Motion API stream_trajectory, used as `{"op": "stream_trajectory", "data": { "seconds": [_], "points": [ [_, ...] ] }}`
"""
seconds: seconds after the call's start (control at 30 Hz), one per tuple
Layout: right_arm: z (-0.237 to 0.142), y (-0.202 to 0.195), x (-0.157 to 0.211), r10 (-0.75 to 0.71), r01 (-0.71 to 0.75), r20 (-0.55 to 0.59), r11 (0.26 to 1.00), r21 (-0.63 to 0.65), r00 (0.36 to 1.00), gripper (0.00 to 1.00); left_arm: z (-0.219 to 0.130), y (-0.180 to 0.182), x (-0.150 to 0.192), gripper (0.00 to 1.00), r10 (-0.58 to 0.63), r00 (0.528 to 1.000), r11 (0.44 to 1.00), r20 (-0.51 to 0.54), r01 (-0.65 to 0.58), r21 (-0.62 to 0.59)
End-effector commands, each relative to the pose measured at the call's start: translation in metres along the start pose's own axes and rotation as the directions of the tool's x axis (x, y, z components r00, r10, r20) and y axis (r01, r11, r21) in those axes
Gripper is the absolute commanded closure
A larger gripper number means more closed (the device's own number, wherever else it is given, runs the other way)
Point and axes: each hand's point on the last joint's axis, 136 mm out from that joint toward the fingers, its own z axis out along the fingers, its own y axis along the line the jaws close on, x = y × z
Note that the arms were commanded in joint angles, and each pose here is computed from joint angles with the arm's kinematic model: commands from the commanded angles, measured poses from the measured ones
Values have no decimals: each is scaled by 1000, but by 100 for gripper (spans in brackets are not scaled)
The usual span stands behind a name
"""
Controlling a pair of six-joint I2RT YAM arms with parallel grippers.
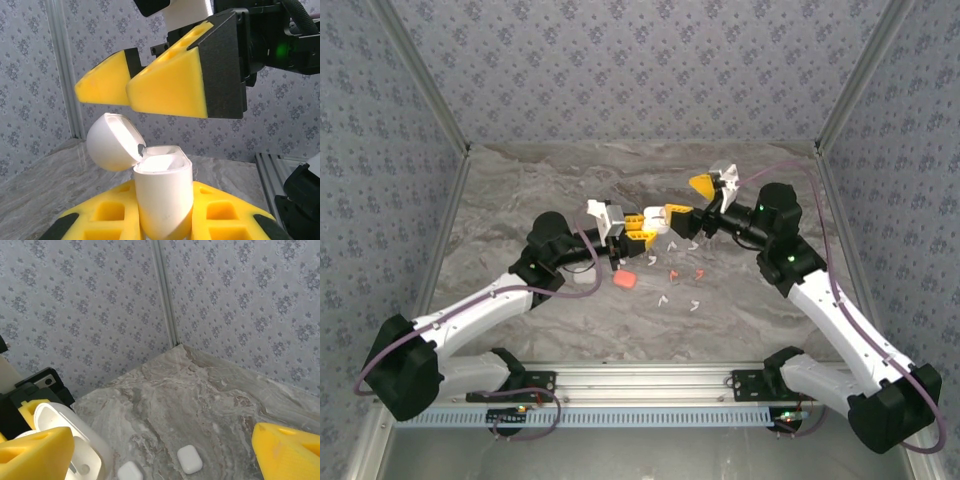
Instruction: Insert wireless bluetooth earbuds into charging case
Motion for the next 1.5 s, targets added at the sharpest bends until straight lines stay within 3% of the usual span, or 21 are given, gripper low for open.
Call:
{"op": "stream_trajectory", "data": {
  "seconds": [0.0,0.2,0.33,0.47,0.63,1.0,1.47],
  "points": [
    [-11,7,-19,-2,3,30,1000,-12,1000,6,3,-2,-18,100,52,998,999,35,-52,6],
    [-41,-1,-18,101,-100,2,993,60,995,6,-8,4,-4,100,103,994,993,30,-101,-65],
    [-56,-26,18,271,-244,-112,947,210,956,11,-19,1,2,100,121,992,989,26,-118,-93],
    [-71,-47,77,467,-358,-223,846,397,856,20,-29,-4,9,100,115,993,989,10,-114,-98],
    [-84,-56,142,615,-409,-282,736,539,736,30,-37,-8,16,100,100,995,990,-1,-100,-104],
    [-95,-37,280,771,-385,-427,616,687,473,49,-39,-7,17,100,89,996,989,-4,-89,-115],
    [-70,-24,322,751,-329,-506,649,686,425,56,-39,-7,17,100,80,997,990,-5,-80,-118]
  ]
}}
